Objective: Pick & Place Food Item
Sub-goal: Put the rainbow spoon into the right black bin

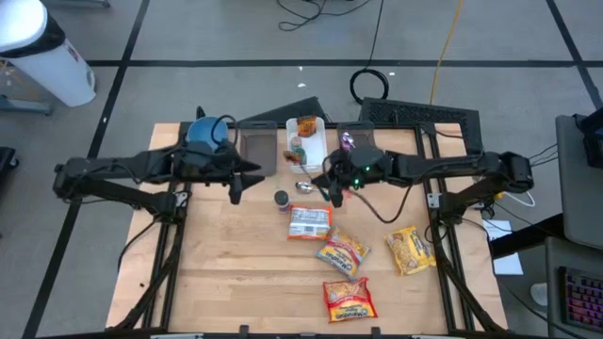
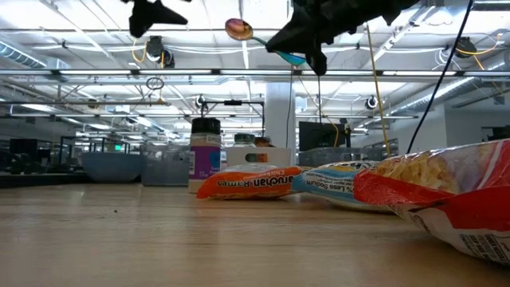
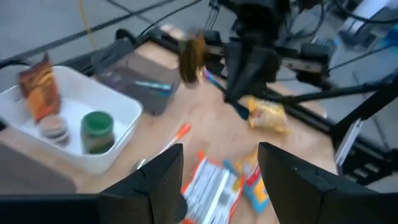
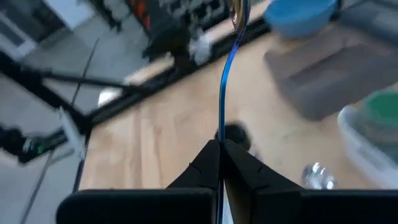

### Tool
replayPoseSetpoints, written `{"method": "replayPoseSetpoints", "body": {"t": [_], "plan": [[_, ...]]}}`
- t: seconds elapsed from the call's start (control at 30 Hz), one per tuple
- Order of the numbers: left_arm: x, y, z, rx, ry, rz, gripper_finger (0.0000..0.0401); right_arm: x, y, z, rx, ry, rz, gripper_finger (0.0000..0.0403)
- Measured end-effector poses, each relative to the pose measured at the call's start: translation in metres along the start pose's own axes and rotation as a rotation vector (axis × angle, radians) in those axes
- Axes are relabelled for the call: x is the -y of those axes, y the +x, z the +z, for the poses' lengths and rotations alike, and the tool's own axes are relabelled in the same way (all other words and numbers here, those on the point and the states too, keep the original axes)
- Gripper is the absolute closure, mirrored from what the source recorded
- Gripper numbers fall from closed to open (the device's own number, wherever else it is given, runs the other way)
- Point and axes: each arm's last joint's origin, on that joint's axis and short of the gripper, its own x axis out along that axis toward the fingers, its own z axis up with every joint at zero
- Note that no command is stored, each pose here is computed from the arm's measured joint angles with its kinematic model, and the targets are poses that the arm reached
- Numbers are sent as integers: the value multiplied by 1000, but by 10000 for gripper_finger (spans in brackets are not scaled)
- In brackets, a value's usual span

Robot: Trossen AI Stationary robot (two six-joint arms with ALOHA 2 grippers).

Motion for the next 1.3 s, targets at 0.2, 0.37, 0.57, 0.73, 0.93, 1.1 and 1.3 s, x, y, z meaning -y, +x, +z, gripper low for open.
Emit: {"method": "replayPoseSetpoints", "body": {"t": [0.2,0.37,0.57,0.73,0.93,1.1,1.3], "plan": [[-10,4,-17,34,-8,-13,187,24,-18,21,96,29,-85,403],[-24,3,-12,62,-18,53,187,45,-35,38,176,50,-156,403],[-40,3,-5,91,93,144,187,54,-47,53,330,21,-276,403],[-47,4,-2,93,198,209,187,56,-49,53,345,-10,-368,403],[-52,3,0,104,195,231,187,71,-50,41,194,-14,-477,403],[-52,6,4,140,187,230,187,84,-55,35,81,-42,-492,403],[-49,14,16,273,122,192,187,108,-67,28,-71,-34,-505,403]]}}
